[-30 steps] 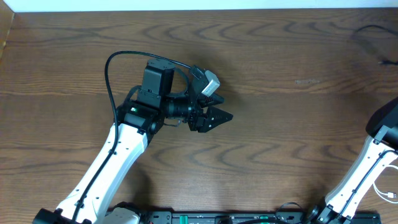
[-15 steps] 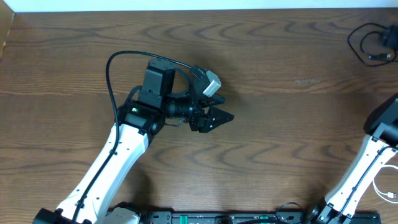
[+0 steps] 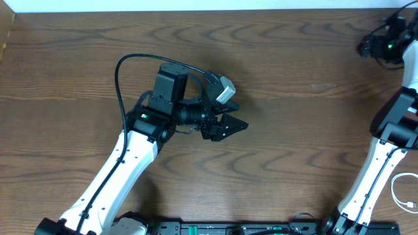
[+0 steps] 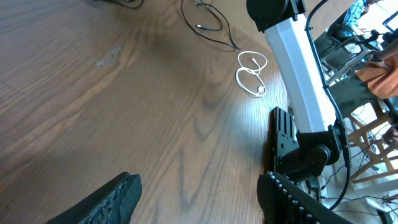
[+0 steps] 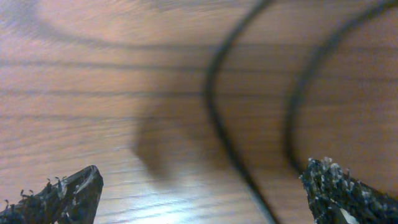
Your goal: Untangle cables
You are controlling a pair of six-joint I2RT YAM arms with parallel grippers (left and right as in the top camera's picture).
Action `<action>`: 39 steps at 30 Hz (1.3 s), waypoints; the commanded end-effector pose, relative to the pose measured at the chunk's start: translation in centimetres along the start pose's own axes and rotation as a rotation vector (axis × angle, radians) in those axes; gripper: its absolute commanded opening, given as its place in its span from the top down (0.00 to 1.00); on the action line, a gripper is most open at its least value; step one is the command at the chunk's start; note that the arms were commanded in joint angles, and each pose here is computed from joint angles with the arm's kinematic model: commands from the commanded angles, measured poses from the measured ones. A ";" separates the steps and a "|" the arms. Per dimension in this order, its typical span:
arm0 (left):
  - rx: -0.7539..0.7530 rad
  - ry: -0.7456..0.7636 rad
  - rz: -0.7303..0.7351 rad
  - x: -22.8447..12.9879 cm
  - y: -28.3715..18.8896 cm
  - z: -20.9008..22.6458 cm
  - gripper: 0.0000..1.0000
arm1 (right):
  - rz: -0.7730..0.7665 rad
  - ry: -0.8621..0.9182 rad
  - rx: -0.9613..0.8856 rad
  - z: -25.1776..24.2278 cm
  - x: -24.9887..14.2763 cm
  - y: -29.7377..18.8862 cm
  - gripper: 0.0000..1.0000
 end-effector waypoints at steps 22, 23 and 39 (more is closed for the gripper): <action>0.005 0.024 -0.002 0.3 -0.1 -0.2 0.35 | 0.017 -0.161 -0.029 5.9 -2.2 4.5 0.01; 0.004 0.022 -0.001 0.3 -0.1 -0.3 0.35 | 0.017 -0.159 -0.045 5.7 -2.2 4.5 0.01; 0.002 0.016 0.003 0.2 -0.1 -0.3 0.35 | 0.042 0.017 -0.131 -1.3 -3.3 5.2 0.01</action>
Point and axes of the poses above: each gripper's point midway between its finger pads, its own y axis out along the fingers, its own z axis along the line the jaws close on, x = y × z, the point moved 6 cm from there along -y, back along the fingers, and after that the axes turned 14 degrees about y, right-handed, at the moved point
